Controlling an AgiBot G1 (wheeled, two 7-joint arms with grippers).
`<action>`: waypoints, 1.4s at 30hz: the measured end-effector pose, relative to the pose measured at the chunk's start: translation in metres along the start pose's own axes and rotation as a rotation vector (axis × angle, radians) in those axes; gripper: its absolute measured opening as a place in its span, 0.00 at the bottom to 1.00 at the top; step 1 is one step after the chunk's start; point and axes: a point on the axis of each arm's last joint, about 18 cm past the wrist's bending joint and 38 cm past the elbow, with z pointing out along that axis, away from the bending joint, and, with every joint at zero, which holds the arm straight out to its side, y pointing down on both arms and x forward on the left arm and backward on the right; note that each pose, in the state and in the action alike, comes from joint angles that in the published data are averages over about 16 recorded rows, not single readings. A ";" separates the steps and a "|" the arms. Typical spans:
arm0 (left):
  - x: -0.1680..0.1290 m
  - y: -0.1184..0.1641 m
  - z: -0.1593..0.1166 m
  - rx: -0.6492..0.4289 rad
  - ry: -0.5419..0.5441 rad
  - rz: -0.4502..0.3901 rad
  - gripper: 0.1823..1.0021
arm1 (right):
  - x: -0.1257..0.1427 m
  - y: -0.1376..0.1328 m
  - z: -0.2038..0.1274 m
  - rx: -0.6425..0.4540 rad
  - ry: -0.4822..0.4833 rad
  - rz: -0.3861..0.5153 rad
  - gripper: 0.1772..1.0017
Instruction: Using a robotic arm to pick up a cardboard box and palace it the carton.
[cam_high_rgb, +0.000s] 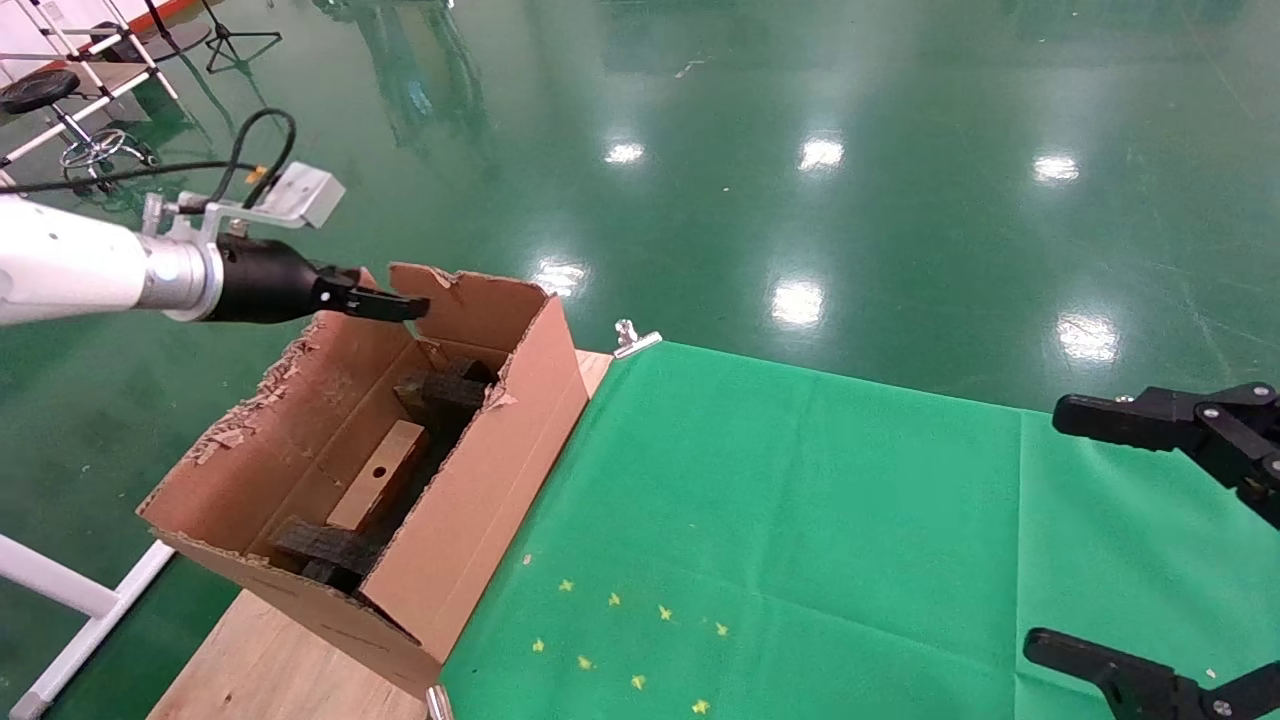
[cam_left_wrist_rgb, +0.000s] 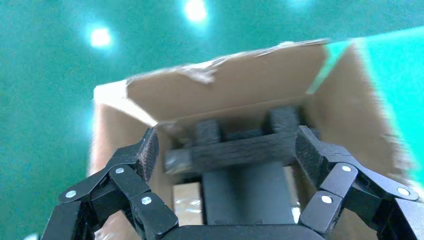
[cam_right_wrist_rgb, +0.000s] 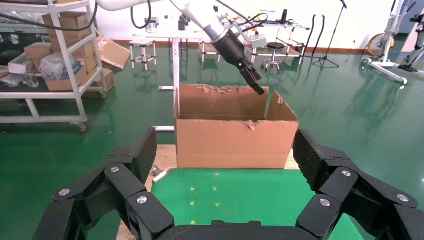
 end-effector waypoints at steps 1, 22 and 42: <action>0.001 -0.002 -0.002 0.005 0.010 0.004 0.93 | 0.000 0.000 0.000 0.000 0.000 0.000 1.00; 0.048 -0.011 -0.001 0.110 0.202 0.067 1.00 | 0.000 0.000 0.000 0.000 0.000 0.000 1.00; 0.139 -0.015 -0.030 0.343 0.572 0.205 1.00 | 0.000 0.000 0.000 0.000 0.000 0.000 1.00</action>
